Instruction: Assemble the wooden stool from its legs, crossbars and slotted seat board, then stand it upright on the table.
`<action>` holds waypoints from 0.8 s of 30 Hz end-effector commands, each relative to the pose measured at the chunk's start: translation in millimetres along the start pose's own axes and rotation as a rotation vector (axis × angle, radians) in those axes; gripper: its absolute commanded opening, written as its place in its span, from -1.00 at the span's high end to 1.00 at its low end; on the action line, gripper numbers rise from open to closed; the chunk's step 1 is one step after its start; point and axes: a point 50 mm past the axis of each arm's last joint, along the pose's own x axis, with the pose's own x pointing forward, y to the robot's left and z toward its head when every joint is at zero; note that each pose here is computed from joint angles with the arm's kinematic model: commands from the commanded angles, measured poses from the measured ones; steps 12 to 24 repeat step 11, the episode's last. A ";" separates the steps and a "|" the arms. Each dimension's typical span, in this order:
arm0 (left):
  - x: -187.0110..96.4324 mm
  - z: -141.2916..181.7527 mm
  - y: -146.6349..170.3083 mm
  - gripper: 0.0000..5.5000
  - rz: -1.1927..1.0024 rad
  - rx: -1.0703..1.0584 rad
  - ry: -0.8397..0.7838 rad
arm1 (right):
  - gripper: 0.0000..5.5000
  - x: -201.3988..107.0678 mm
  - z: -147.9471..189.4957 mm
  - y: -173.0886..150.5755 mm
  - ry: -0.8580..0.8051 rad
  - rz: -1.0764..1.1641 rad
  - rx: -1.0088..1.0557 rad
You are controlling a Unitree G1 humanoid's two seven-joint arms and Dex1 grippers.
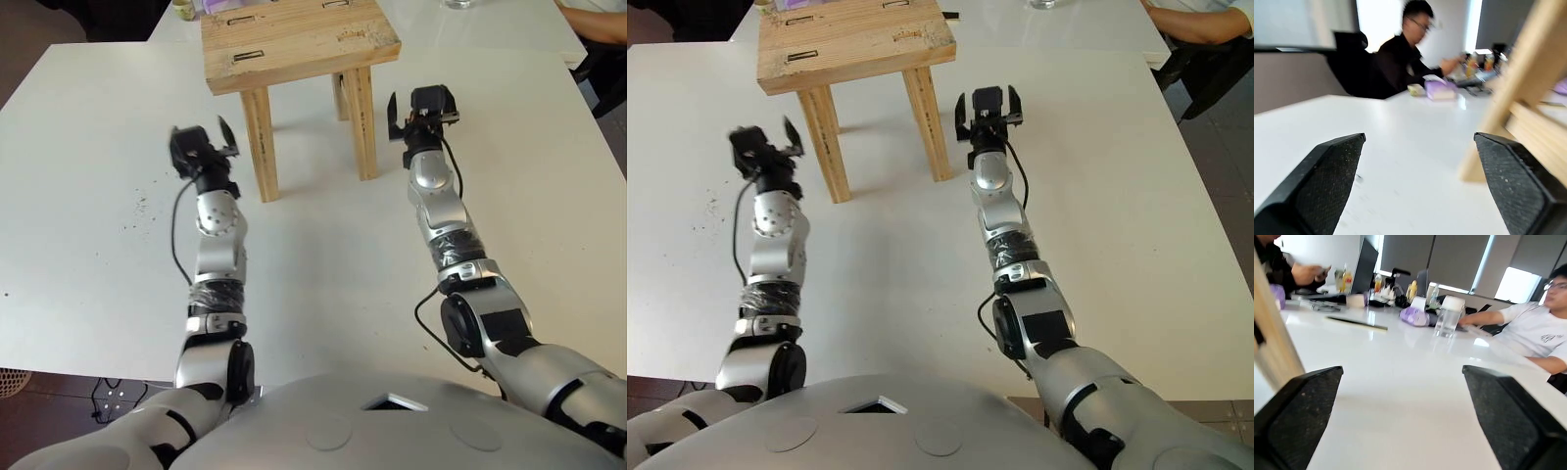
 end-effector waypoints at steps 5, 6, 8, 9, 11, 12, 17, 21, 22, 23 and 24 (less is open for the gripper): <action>-26.3 -3.1 -4.8 -0.50 -0.005 0.083 0.054 | -0.64 -11.0 0.5 0.6 -0.016 0.027 -0.024; -30.9 -1.8 -4.3 -0.50 0.011 0.092 0.059 | -0.64 -13.0 1.7 3.3 -0.022 0.035 -0.024; -40.8 2.3 -2.1 -0.50 0.020 0.110 0.066 | -0.64 -16.3 3.5 8.5 -0.033 0.047 -0.031; -46.5 4.5 -0.5 -0.50 0.014 0.116 0.073 | -0.64 -17.4 3.8 10.6 -0.035 0.053 -0.034; -55.7 8.2 0.7 -0.50 -0.013 0.125 0.088 | -0.64 -18.7 4.3 12.3 -0.038 0.063 -0.041; -55.7 8.2 0.7 -0.50 -0.013 0.125 0.088 | -0.64 -18.7 4.3 12.3 -0.038 0.063 -0.041; -55.7 8.2 0.7 -0.50 -0.013 0.125 0.088 | -0.64 -18.7 4.3 12.3 -0.038 0.063 -0.041; -55.7 8.2 0.7 -0.50 -0.013 0.125 0.088 | -0.64 -18.7 4.3 12.3 -0.038 0.063 -0.041; -55.7 8.2 0.7 -0.50 -0.013 0.125 0.088 | -0.64 -18.7 4.3 12.3 -0.038 0.063 -0.041; -55.7 8.2 0.7 -0.50 -0.013 0.125 0.088 | -0.64 -18.7 4.3 12.3 -0.038 0.063 -0.041; -55.7 8.2 0.7 -0.50 -0.013 0.125 0.088 | -0.64 -18.7 4.3 12.3 -0.038 0.063 -0.041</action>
